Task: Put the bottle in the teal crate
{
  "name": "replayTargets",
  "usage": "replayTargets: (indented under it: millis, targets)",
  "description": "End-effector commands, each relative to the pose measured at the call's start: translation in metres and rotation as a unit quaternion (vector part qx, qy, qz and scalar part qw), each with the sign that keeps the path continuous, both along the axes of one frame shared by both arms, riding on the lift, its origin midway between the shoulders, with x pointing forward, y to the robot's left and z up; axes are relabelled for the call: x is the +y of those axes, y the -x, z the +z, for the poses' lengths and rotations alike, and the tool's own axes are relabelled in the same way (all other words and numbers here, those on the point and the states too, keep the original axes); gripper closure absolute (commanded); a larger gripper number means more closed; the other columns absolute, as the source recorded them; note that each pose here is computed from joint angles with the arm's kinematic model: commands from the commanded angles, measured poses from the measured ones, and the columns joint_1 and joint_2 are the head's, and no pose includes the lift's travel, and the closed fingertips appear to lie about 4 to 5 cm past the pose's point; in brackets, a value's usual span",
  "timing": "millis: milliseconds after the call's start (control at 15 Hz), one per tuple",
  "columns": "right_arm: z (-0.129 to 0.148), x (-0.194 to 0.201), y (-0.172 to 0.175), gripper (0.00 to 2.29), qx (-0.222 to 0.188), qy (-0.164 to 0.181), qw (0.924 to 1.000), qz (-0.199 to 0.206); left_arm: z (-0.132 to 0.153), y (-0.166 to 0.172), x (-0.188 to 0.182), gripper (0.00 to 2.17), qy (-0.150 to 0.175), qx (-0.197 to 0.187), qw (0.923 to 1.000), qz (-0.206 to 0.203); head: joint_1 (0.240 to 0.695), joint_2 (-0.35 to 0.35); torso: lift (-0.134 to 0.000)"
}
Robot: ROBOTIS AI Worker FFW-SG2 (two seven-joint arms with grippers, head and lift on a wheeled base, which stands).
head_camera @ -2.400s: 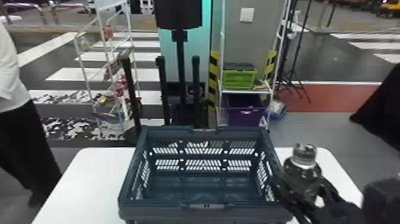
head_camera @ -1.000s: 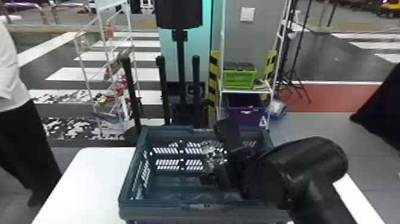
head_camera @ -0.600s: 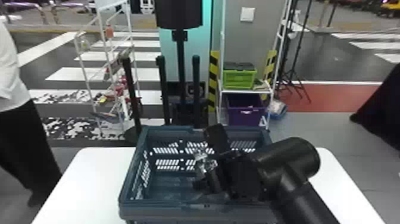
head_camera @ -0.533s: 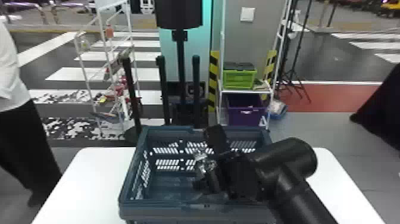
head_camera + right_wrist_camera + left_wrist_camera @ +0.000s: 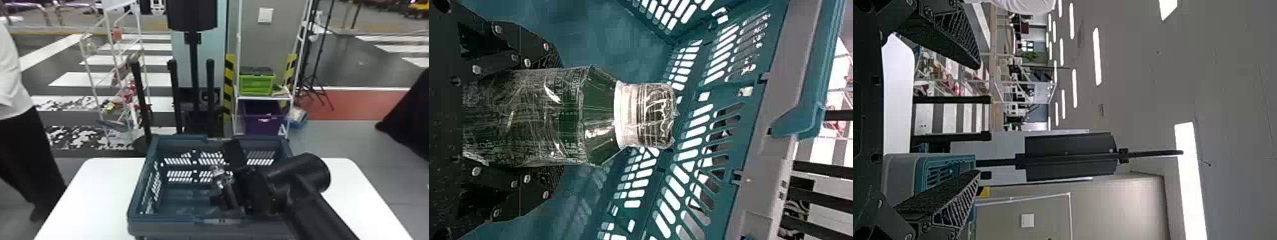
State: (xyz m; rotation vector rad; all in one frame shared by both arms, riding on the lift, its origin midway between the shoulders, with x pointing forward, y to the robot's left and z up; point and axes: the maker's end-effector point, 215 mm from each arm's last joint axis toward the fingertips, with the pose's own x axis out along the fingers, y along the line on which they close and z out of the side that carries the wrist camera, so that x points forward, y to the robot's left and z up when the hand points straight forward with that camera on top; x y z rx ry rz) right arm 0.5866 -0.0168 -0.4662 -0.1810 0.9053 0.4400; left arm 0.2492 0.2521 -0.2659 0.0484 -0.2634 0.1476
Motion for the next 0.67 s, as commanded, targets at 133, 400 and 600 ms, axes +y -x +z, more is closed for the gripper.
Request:
replayTargets:
  millis: [133,400,600]
  targets:
    - [0.0,0.002,-0.002,0.15,0.0,-0.008,1.0,0.0,-0.001,-0.004,0.0,0.14,-0.001,0.005,1.0,0.001,0.499,0.0,0.0]
    - [0.008,0.006,-0.003,0.0,-0.006,-0.017,0.9998,0.0,-0.001,-0.005,0.0,0.14,-0.003,0.008,1.0,0.001,0.499,0.0,0.0]
    - [0.027,0.017,-0.003,0.02,-0.028,-0.038,0.9989,0.004,0.002,-0.003,0.0,0.14,-0.004,0.007,1.0,0.003,0.499,0.0,0.0]
